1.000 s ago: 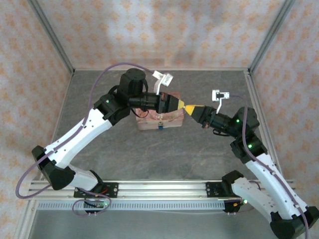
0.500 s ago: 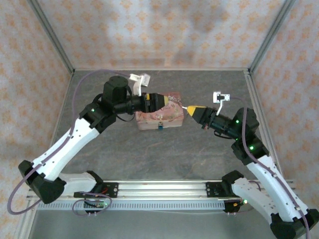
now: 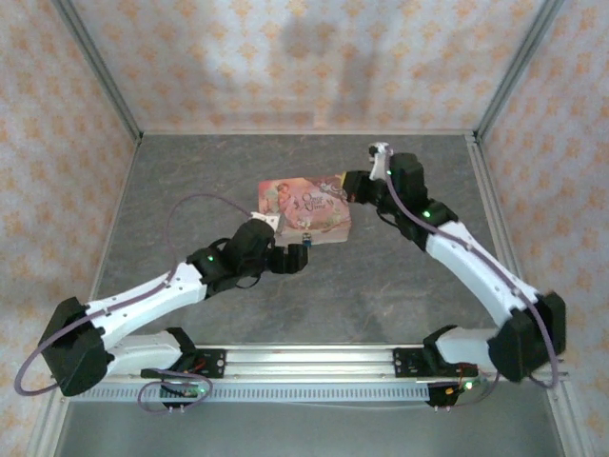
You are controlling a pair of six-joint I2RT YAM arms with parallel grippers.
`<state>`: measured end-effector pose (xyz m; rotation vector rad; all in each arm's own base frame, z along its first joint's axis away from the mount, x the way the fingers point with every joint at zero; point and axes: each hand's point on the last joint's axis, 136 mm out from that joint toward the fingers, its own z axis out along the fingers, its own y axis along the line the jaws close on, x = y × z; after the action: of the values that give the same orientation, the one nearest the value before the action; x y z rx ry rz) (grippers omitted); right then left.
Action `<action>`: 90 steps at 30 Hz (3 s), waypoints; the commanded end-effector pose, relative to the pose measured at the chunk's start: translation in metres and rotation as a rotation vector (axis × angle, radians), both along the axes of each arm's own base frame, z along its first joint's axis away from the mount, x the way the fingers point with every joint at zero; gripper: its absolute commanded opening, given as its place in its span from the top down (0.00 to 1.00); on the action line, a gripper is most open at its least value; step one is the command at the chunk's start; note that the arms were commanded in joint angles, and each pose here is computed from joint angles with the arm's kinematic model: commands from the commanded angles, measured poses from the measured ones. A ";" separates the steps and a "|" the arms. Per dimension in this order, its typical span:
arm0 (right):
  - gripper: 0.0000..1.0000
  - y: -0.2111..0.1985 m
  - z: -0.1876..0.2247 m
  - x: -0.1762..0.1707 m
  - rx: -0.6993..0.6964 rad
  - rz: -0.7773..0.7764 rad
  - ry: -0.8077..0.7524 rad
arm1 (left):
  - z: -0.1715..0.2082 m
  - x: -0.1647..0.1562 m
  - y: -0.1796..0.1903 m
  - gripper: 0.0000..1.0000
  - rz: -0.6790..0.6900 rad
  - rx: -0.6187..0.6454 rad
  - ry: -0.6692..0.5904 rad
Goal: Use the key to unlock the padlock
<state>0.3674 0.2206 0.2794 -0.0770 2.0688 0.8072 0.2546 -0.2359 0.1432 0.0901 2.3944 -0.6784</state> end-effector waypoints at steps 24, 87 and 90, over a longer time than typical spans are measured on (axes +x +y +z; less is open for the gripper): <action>1.00 0.045 -0.124 0.212 -0.321 -0.210 0.142 | -0.074 0.075 -0.041 0.08 -0.006 0.011 -0.257; 1.00 0.061 -0.210 0.179 -0.378 -0.140 0.248 | -0.064 0.122 -0.099 0.42 -0.180 -0.077 -0.337; 1.00 0.061 -0.212 0.178 -0.380 -0.142 0.250 | -0.067 0.120 -0.108 0.54 -0.226 -0.100 -0.309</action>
<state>0.5743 0.2870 0.1118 -0.0198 2.2524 0.4100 0.3713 -0.3277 0.0645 0.3310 2.1136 -0.7543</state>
